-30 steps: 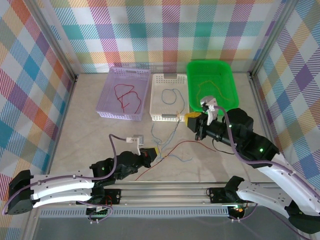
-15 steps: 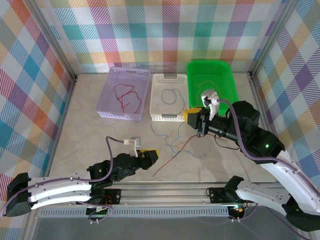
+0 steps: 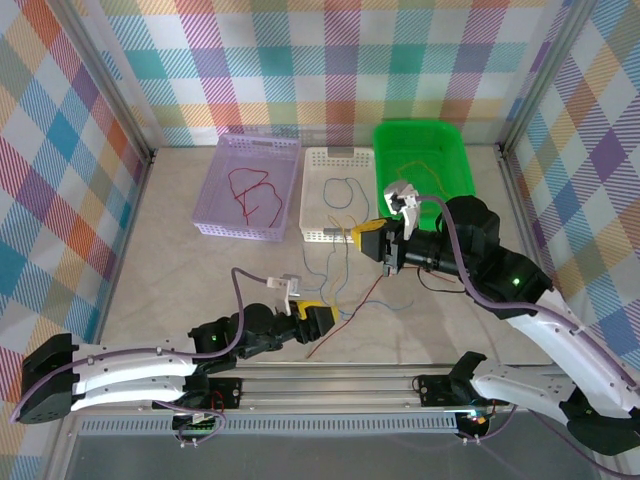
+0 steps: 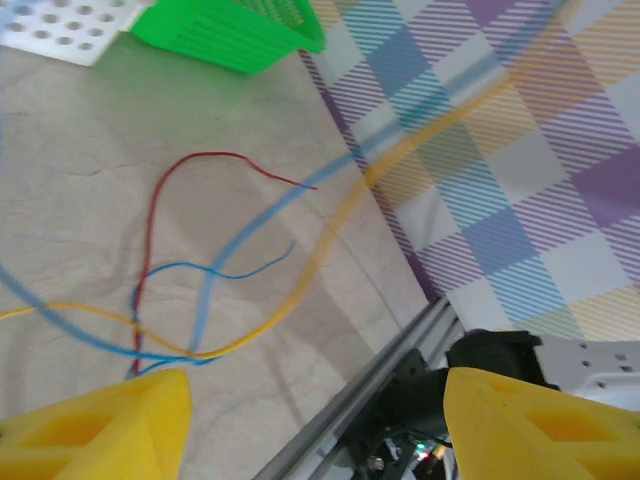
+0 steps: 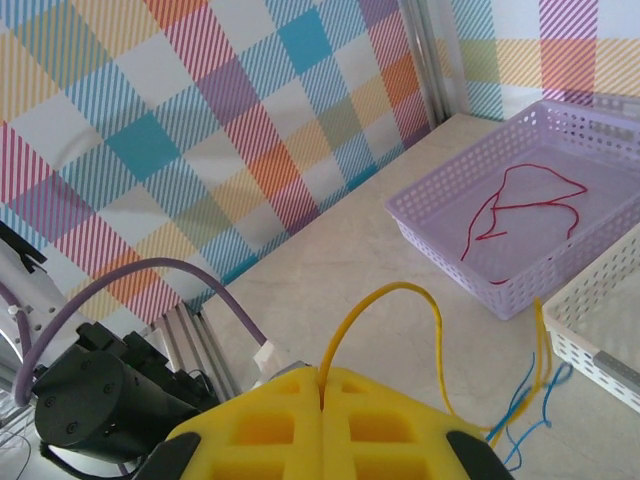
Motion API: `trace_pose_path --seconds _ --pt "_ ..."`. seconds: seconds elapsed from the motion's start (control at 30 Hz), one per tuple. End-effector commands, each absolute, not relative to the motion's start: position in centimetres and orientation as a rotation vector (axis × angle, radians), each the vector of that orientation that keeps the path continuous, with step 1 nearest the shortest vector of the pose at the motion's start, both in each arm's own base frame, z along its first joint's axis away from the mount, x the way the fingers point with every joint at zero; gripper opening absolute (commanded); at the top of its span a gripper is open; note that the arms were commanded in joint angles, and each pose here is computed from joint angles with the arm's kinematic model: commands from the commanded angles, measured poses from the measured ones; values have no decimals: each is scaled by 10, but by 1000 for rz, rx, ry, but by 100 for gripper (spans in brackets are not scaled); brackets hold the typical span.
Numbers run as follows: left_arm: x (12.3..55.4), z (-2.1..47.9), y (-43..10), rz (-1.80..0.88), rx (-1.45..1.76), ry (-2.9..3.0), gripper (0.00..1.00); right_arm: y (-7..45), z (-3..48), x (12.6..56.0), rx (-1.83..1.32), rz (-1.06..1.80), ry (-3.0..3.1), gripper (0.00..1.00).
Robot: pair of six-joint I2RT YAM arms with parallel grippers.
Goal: Untangle the cables
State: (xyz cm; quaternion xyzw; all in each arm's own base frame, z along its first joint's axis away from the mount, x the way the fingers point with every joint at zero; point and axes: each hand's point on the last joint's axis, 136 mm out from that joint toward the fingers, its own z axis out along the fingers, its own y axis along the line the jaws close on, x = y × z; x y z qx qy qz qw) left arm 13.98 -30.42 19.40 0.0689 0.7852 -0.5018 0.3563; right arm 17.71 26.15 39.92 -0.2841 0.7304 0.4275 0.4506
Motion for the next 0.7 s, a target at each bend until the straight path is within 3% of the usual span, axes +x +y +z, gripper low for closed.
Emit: trace_pose_path --seconds 0.0,0.67 --pt "131 229 -320 -1354 252 1945 67 268 401 176 -709 1106 1791 0" --pt "160 216 -332 -1013 292 2052 67 272 399 163 -739 1200 1776 0"
